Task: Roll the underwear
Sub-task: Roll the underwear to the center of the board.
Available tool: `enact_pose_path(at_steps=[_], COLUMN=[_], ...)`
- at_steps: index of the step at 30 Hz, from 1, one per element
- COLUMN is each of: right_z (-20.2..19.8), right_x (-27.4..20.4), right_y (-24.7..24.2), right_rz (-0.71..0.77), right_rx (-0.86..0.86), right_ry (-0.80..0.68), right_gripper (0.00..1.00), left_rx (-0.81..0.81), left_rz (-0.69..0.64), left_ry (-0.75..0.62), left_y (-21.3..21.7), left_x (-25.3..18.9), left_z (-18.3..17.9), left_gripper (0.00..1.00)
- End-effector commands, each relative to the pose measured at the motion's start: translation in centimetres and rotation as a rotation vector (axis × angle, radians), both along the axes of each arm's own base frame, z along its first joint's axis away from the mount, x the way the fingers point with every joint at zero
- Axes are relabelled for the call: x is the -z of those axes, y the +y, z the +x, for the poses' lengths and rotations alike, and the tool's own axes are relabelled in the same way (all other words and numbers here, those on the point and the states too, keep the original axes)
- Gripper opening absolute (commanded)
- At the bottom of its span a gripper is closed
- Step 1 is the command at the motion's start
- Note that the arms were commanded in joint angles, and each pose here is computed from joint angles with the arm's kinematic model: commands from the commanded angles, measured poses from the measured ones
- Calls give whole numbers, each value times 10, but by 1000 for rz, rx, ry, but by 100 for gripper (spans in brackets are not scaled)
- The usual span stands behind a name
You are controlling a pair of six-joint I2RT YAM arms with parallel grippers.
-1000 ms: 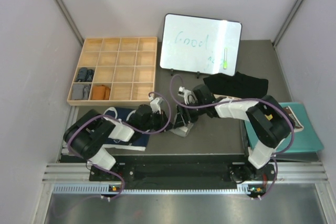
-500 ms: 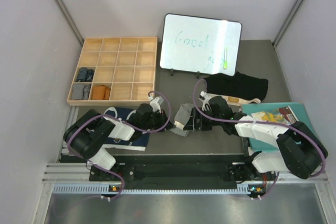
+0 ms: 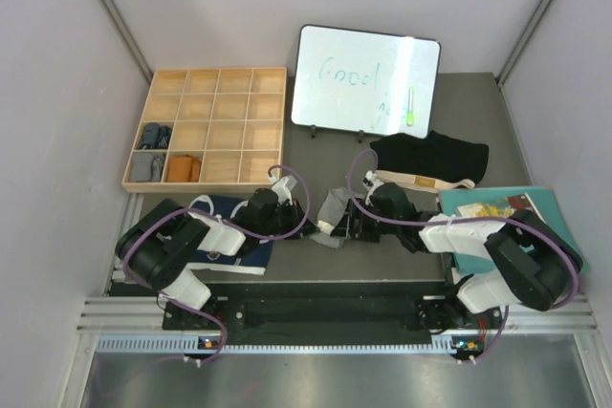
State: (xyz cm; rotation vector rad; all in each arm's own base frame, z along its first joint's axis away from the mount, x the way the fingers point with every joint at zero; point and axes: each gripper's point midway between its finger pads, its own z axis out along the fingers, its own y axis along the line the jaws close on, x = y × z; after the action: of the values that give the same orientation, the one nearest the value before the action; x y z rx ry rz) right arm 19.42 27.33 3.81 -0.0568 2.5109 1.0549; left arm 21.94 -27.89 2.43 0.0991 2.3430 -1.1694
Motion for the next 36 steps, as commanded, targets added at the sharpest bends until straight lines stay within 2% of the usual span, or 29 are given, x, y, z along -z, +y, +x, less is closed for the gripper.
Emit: enact_pose_path(at_steps=[1,4,6,7,8,13,16,21,29,32,33,35,36], right_z=[5,5,5,4,5,6,8,8,7,8,8,9,8], right_x=[17,29,36,39,41,50,51,53,53,52,52,50,50], right_y=[-5,-9,-14,-15,-17,-23,-24,-24,-19,-20,-20,-20,-20], right_rz=[-55,-97,-130,-140,-152,-198,-219,-227,-210,-212,-213,-212,-213], right_rx=[59,79,96,102,112,132,133,119,105,101,99,93,87], right_ry=[5,33,52,59,63,81,80,79,85,77,75,65,62], right_gripper=[65,56,44,40,29,6,0,0,0,0,0,0,0], left_rx=[-18,-17,-13,-9,-9,-22,-34,-24,-22,-25,-24,-19,-6], left_rz=[74,72,66,58,51,73,85,94,85,94,100,85,79], left_ry=[63,61,58,57,47,31,-10,-43,-42,-36,-25,-26,-15], left_y=[12,12,12,11,10,13,16,15,6,6,7,5,3], left_x=[20,19,16,14,9,-2,-13,-14,0,8,14,14,17], left_z=[-10,-11,-11,-11,-11,-8,-2,3,13,14,12,12,9], left_gripper=[6,6,8,11,13,36,50,60,60,52,45,38,28])
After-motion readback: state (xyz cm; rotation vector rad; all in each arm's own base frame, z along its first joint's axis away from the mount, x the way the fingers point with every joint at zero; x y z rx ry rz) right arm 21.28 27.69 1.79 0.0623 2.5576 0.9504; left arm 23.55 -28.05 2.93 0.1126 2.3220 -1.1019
